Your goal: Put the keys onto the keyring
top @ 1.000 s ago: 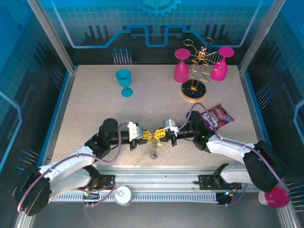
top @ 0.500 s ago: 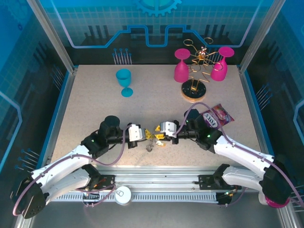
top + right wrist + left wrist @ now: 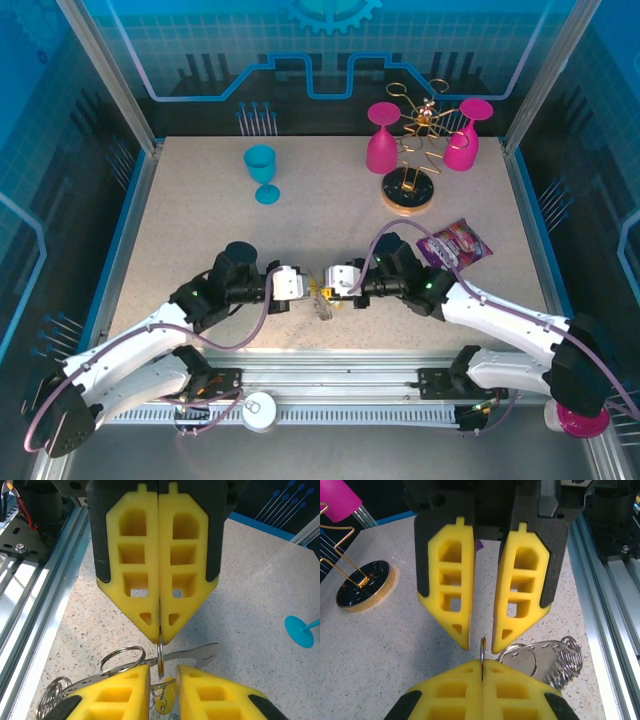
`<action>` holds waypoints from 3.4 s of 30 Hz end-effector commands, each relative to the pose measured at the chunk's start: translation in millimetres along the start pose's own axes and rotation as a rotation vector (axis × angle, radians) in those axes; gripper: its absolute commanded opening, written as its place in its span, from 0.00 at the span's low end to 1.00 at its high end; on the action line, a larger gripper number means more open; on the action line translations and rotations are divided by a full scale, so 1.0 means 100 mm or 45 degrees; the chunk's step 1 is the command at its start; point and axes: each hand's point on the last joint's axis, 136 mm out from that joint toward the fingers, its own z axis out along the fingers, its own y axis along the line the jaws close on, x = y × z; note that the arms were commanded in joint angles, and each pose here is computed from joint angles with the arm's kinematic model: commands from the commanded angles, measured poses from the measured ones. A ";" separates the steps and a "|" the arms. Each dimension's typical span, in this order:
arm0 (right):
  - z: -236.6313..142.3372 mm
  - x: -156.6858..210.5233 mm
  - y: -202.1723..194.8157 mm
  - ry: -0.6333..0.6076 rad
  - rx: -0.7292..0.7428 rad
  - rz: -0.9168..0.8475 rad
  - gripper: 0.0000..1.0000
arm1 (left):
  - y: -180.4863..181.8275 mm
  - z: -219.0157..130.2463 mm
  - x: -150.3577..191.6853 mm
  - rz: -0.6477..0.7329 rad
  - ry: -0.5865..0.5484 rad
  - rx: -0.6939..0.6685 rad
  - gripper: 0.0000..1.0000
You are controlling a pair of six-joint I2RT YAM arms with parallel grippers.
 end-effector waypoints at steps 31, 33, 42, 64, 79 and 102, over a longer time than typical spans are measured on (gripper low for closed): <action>0.05 -0.12 0.02 -0.014 -0.029 -0.043 0.00 | 0.02 0.04 -0.08 0.086 0.045 0.014 0.00; 0.04 -0.12 0.03 -0.020 -0.026 -0.044 0.00 | 0.04 0.03 -0.08 0.082 0.049 -0.004 0.00; -0.21 -0.18 -0.02 -0.250 -0.053 0.094 0.00 | 0.06 -0.10 -0.04 -0.007 -0.051 -0.149 0.24; -0.20 -0.26 0.03 -0.357 -0.138 0.137 0.00 | -0.05 0.07 -0.13 -0.103 -0.127 0.009 0.24; -0.13 -0.22 0.08 -0.331 -0.169 0.148 0.00 | -0.03 0.06 -0.22 -0.107 -0.197 -0.002 0.23; -0.14 -0.06 0.01 -0.223 -0.054 0.125 0.21 | 0.09 0.00 -0.23 -0.030 -0.215 -0.127 0.00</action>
